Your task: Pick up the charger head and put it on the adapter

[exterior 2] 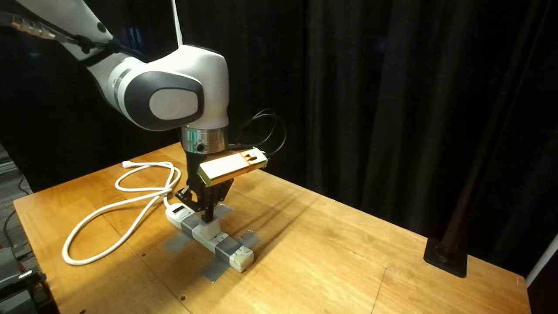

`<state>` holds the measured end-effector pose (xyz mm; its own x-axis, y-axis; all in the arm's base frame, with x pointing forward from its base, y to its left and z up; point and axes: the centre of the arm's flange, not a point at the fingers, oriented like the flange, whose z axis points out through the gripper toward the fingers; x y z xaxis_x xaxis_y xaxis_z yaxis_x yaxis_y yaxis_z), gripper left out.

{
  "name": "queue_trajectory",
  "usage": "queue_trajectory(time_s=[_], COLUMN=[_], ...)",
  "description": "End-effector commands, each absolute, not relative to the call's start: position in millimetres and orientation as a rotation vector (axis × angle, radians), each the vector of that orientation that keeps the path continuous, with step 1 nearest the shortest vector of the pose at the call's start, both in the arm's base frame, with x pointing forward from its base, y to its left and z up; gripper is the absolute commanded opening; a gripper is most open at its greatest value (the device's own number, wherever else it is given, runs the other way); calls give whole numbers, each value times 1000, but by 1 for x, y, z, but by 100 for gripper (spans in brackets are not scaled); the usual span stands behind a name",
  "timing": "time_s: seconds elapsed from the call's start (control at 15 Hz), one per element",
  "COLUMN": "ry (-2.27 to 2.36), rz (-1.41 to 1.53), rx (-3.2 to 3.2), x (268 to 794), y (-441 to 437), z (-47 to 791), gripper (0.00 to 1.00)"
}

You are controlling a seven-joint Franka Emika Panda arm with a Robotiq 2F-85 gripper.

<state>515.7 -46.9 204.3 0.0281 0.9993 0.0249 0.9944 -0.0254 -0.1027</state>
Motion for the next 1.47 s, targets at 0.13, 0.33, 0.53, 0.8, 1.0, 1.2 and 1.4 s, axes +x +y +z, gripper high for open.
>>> queue_trajectory(time_s=[0.13,0.33,0.53,0.8,1.0,1.2,1.4], ry=[-2117,-2111,-2102,-2093,-2088,-2084,-2086], rz=[111,127,148,173,187,172,162], rx=[-2126,-2108,-2090,-2064,-2059,-2105,-2142], x=[519,523,527,531,532,527,518], y=[-42,-41,-41,-40,-42,-48,-51], z=[171,165,161,158,164,186,204], gripper=[9,9,9,9,10,36,57])
